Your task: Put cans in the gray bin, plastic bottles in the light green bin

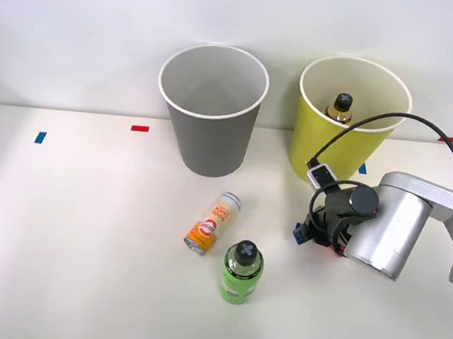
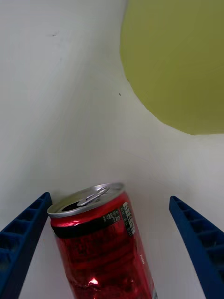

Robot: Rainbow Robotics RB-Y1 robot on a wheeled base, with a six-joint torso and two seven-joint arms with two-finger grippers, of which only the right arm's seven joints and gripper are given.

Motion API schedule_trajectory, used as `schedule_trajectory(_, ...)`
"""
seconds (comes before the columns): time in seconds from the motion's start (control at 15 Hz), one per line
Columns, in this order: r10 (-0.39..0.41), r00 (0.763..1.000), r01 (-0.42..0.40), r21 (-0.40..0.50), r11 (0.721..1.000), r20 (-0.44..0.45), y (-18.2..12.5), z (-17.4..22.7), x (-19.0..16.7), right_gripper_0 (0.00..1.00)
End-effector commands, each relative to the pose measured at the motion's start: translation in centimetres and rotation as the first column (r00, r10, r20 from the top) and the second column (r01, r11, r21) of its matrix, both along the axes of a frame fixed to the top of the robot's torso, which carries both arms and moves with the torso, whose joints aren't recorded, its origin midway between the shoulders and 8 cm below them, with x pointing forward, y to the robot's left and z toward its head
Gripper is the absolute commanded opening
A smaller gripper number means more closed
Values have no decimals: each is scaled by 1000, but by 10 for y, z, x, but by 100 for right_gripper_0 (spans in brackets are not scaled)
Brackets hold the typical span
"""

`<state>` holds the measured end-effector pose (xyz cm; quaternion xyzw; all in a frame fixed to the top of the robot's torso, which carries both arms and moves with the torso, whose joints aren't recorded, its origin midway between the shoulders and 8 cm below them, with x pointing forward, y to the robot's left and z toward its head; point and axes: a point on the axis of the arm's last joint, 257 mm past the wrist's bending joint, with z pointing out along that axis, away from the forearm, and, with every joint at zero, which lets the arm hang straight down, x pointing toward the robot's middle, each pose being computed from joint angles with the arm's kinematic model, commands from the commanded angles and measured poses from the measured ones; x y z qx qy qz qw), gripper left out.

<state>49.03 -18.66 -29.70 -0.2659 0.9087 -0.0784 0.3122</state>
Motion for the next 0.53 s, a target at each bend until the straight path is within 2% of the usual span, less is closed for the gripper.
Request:
schedule_trajectory(0.07, 6, 1000, -6, -3, 1000, 6, -2, 1, 1, 28)
schedule_trajectory(0.47, 18, 1000, -18, 12, 1000, 15, 1, 3, 3, 14)
schedule_trajectory(0.53, 22, 1000, -22, 14, 1000, 15, 3, 3, 2, 6)
